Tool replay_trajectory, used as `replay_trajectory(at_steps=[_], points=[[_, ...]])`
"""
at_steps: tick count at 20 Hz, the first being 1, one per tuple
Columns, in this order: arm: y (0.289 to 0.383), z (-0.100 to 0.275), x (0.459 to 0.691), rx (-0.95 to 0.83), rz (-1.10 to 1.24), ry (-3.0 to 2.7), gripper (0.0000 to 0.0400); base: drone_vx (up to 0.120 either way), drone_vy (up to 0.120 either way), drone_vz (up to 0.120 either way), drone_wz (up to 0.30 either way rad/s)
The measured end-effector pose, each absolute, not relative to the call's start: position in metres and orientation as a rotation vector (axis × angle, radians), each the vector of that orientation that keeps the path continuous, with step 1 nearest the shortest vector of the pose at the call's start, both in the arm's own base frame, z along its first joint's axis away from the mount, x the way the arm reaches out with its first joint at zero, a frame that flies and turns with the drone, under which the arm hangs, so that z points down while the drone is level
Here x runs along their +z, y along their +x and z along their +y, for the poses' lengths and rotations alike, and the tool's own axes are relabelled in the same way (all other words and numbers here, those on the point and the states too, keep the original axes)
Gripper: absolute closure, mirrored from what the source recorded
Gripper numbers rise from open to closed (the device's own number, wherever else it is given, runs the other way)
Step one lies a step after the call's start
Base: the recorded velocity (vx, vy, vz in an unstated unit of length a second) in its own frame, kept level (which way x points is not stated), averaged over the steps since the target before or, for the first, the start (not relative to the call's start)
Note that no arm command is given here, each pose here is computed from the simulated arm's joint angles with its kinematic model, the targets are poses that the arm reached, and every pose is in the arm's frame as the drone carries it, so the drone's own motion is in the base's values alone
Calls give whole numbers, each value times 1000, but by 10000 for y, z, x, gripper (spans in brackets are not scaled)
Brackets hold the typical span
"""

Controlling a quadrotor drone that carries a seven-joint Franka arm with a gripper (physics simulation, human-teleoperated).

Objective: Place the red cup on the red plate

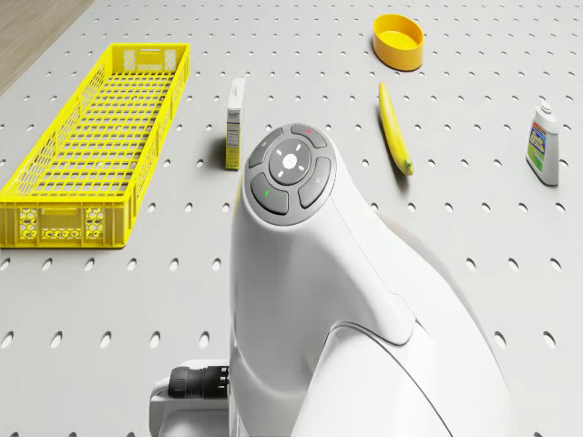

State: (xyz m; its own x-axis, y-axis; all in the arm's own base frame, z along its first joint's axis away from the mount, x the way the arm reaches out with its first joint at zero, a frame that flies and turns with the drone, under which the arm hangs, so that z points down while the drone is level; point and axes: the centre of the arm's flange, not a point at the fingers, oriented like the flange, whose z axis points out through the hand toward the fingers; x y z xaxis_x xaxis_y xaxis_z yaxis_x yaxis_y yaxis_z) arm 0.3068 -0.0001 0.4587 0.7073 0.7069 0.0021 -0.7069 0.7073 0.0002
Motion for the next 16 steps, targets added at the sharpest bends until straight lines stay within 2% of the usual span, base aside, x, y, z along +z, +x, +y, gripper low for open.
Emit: replay_trajectory(at_steps=[16], points=[[3068,0,4587,785,-2,1,300,0,-120,0,0]])
